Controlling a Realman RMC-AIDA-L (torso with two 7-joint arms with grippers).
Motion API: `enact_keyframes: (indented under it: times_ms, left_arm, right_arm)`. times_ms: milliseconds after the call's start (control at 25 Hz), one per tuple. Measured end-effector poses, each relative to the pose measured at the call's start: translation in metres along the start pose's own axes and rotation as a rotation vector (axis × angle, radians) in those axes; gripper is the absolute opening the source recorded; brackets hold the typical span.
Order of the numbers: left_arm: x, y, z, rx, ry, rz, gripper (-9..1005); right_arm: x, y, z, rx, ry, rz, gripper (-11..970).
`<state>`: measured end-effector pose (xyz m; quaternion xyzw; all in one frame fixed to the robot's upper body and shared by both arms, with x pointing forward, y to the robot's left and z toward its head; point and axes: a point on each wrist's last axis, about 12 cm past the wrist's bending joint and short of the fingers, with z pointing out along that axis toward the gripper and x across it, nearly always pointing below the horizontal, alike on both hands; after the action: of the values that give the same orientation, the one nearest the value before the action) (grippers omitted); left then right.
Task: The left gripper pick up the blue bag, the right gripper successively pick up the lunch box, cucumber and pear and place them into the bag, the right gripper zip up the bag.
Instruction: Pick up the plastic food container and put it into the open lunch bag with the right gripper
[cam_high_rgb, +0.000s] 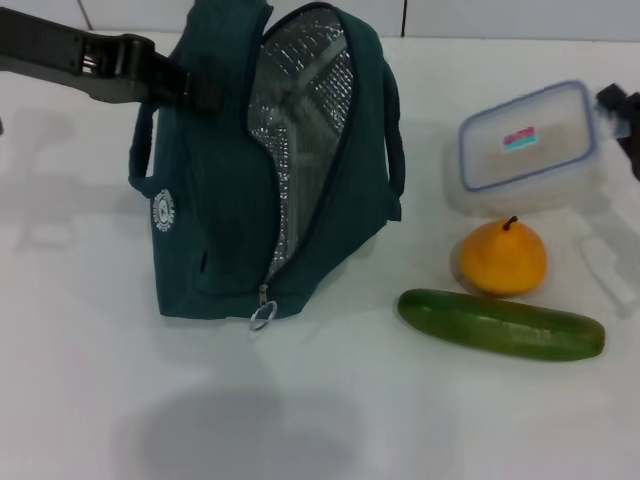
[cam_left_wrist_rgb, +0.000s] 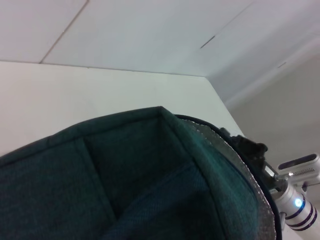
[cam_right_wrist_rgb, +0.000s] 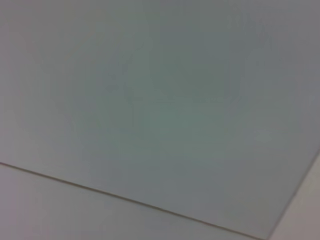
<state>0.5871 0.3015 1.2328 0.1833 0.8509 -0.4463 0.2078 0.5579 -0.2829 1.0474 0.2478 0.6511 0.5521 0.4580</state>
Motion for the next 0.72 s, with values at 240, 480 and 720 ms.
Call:
enact_keyframes:
  times_ms: [240, 480, 720]
  left_arm:
    - [0.003, 0.001, 0.008, 0.009, 0.002, -0.004, 39]
    - [0.004, 0.001, 0.013, 0.023, 0.004, -0.008, 39]
    - [0.005, 0.000, 0.017, 0.032, 0.007, -0.008, 39]
  right_arm:
    - [-0.006, 0.006, -0.013, -0.079, -0.049, 0.010, 97]
    - [-0.009, 0.010, -0.024, -0.135, -0.083, 0.016, 96]
    - [-0.009, 0.012, -0.028, -0.169, -0.088, 0.023, 96]
